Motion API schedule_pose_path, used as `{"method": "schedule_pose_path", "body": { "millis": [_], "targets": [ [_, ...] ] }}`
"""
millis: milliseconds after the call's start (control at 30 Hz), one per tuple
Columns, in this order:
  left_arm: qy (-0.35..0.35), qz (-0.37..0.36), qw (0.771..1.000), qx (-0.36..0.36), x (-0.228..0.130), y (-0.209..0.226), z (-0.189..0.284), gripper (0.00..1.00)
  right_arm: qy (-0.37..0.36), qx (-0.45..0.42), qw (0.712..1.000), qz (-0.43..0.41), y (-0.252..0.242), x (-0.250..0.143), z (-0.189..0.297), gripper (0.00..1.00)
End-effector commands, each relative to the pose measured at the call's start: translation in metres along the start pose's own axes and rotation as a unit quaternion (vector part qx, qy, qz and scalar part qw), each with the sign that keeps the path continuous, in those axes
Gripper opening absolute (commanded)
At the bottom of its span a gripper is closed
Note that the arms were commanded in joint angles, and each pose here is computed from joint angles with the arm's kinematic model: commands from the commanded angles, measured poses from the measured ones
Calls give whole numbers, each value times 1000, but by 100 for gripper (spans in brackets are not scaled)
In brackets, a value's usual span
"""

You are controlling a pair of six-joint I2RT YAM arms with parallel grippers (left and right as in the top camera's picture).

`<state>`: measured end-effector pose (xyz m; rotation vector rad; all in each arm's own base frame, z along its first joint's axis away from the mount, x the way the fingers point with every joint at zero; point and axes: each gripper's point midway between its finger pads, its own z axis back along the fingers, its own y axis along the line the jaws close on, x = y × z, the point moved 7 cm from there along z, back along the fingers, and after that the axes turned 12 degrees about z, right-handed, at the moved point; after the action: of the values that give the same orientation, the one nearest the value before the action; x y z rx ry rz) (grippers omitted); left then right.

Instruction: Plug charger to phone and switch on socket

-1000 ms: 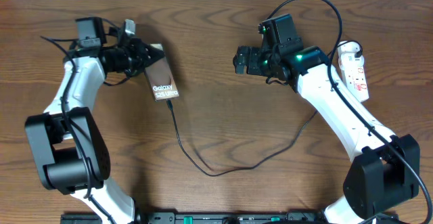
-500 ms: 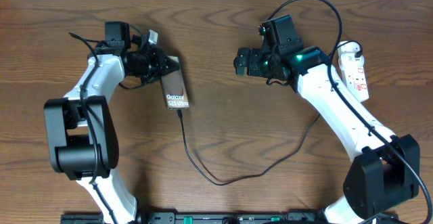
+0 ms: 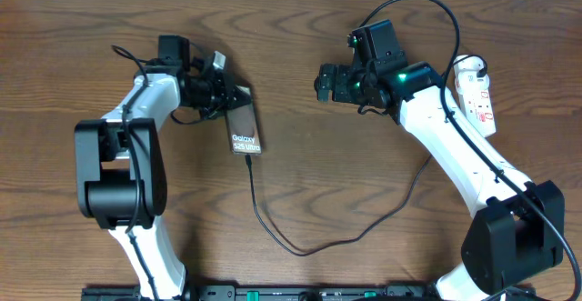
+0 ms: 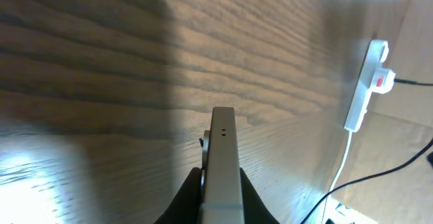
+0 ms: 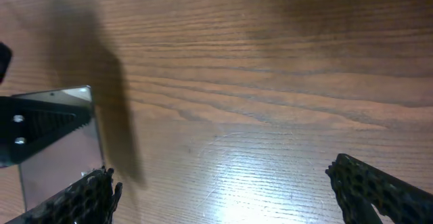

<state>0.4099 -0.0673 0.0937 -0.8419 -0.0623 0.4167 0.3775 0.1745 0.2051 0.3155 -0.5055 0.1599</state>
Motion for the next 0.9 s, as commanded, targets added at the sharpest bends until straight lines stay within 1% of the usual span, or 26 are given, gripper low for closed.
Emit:
{"method": "schedule_pose_path", "body": {
  "millis": [0,433,667,800,867],
  "targets": [
    [5,-9,1000,-1,0,-2,-2,7,-17,1,1000,9,5,7,11,99],
    [21,10,1000,15,-1,14,-16,7,-17,1,1000,9,5,7,11,99],
    [22,11,1000,16,-1,15,-17,7,-17,1,1000,9,5,7,11,99],
    [14,11,999,39,-1,19,-19,8,-17,1,1000,9,5,7,11,99],
    [15,8,999,39,-1,19,-19,7,-17,1,1000,9,5,7,11,99]
  ]
}}
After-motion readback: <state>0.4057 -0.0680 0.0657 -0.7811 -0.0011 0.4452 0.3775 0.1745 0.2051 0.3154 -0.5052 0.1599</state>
